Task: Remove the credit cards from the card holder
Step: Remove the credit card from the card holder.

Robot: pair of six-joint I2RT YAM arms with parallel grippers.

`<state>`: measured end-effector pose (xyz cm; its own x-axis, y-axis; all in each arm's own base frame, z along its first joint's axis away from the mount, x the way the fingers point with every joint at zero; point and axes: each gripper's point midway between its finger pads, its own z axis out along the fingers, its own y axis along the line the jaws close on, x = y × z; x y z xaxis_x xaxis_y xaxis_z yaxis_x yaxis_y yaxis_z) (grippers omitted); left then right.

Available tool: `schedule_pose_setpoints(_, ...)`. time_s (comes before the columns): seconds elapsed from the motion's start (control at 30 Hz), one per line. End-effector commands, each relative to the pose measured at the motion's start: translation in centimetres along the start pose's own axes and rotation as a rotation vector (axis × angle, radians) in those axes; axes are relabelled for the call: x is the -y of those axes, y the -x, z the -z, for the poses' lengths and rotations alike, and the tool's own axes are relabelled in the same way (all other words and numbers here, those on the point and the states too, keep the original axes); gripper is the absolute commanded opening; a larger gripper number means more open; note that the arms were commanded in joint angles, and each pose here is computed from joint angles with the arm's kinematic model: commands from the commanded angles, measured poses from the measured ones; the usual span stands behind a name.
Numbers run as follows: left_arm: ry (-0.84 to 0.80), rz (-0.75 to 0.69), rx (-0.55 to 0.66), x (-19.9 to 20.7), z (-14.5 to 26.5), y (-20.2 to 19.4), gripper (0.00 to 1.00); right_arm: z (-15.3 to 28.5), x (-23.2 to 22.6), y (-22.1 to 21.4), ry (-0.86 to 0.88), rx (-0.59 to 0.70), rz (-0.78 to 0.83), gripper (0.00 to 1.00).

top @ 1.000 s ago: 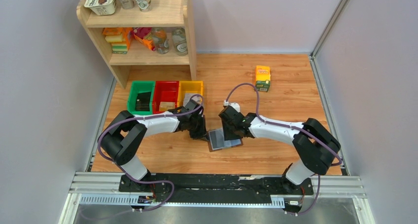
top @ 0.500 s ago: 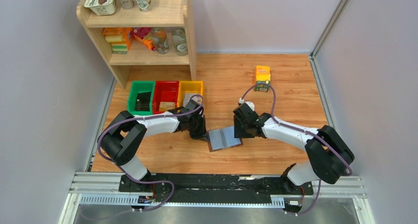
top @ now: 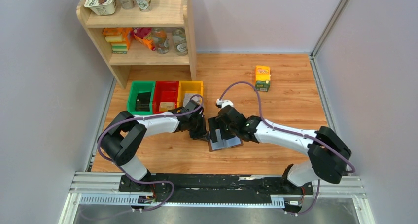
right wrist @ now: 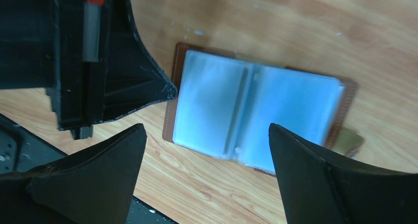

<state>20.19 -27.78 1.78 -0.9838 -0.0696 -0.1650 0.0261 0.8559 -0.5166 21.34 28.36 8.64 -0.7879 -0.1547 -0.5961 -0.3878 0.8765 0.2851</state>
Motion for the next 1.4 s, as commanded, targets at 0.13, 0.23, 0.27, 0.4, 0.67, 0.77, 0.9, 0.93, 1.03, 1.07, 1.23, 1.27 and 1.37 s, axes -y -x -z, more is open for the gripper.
schedule_pose_setpoints(0.13,0.045,0.006,-0.008,-1.7,-0.3,-0.9,0.00,-2.6,-1.3,-1.6,-0.072,-0.056,0.111,1.00)
schedule_pose_setpoints(0.23,0.043,0.018,-0.013,-1.9,-0.4,-1.1,0.00,-3.5,-0.7,-2.5,-0.121,-0.087,0.116,1.00)
schedule_pose_setpoints(0.27,0.043,0.020,-0.014,-2.0,-0.4,-1.1,0.00,-3.6,-0.5,-2.6,-0.136,-0.090,0.114,1.00)
schedule_pose_setpoints(0.4,0.038,0.029,-0.021,-2.0,-0.6,-1.2,0.00,-4.2,0.4,-3.0,-0.196,-0.106,0.106,0.99)
schedule_pose_setpoints(0.67,0.043,0.045,-0.027,-2.5,-0.7,-1.3,0.00,-4.3,0.9,-3.3,-0.227,-0.123,0.103,0.90)
schedule_pose_setpoints(0.77,0.050,0.050,-0.031,-2.8,-0.8,-1.4,0.00,-3.5,0.2,-2.6,-0.172,-0.082,0.100,0.89)
schedule_pose_setpoints(0.9,0.050,0.054,-0.037,-2.8,-0.8,-1.5,0.00,-2.0,-0.4,-1.5,-0.114,-0.015,0.094,0.89)
schedule_pose_setpoints(0.93,0.050,0.055,-0.039,-2.8,-0.9,-1.5,0.00,-1.9,-0.5,-1.3,-0.106,0.000,0.091,0.90)
schedule_pose_setpoints(1.03,0.051,0.055,-0.041,-2.8,-0.9,-1.6,0.00,-1.6,-0.6,-0.8,-0.090,0.038,0.082,0.91)
schedule_pose_setpoints(1.07,0.052,0.057,-0.040,-2.9,-0.9,-1.5,0.00,-1.7,-0.6,-0.8,-0.090,0.038,0.084,0.91)
schedule_pose_setpoints(1.23,0.045,0.056,-0.045,-2.8,-1.0,-1.6,0.00,-3.3,-0.7,-1.9,-0.107,-0.029,0.097,0.92)
schedule_pose_setpoints(1.27,0.045,0.056,-0.045,-2.8,-1.0,-1.6,0.00,-3.7,-0.7,-2.2,-0.109,-0.044,0.101,0.92)
schedule_pose_setpoints(1.37,0.040,0.059,-0.042,-2.7,-1.0,-1.6,0.00,-4.4,-0.2,-2.7,-0.140,-0.068,0.106,0.92)
